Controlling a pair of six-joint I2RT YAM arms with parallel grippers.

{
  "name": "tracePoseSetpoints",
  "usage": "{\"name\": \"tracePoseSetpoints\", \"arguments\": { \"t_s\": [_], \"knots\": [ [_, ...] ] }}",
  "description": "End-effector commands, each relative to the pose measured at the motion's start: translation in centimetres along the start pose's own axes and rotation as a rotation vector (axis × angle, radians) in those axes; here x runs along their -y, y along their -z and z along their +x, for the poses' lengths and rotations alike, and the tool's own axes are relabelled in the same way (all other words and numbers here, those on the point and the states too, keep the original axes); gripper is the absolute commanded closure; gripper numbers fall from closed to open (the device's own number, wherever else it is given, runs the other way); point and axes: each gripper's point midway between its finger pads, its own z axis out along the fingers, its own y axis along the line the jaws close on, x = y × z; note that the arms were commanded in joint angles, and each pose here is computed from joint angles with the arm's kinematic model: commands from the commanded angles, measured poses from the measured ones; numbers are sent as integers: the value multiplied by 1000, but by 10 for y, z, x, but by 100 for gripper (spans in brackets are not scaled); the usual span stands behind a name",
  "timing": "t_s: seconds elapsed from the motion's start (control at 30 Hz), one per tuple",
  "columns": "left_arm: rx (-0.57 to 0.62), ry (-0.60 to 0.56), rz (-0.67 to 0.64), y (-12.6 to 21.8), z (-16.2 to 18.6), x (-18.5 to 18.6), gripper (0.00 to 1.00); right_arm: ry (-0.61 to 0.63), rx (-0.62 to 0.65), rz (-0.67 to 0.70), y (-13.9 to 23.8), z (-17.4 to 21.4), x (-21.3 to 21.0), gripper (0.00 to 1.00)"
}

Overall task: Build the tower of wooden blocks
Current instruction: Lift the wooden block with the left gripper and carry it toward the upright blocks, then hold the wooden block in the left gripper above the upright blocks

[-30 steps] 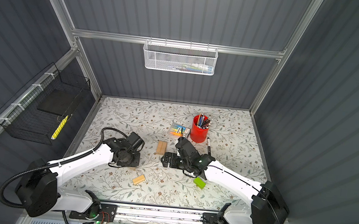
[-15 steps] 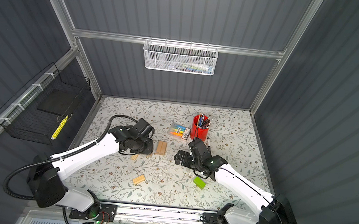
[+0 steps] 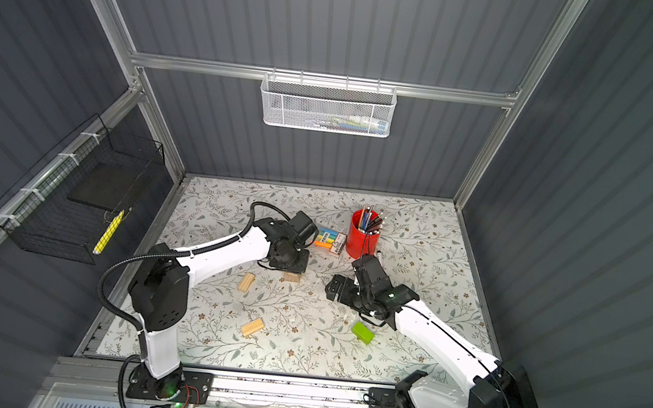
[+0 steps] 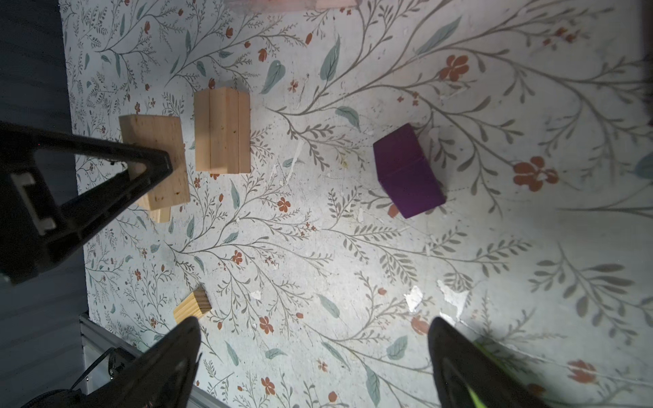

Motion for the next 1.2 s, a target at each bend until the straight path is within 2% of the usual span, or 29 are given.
{"name": "tracePoseSetpoints", "arguments": {
  "t_s": [0.0, 0.67, 1.17],
  "knots": [
    [1, -30, -68, -2, -8, -6, 100, -20, -15, -9, 1, 4, 1, 1],
    [-53, 35, -117, -34, -13, -24, 99, -35, -19, -30, -4, 0, -2, 1],
    [-71, 35, -95, -34, -9, -21, 99, -38, -23, -29, -5, 0, -1, 1]
  ]
}}
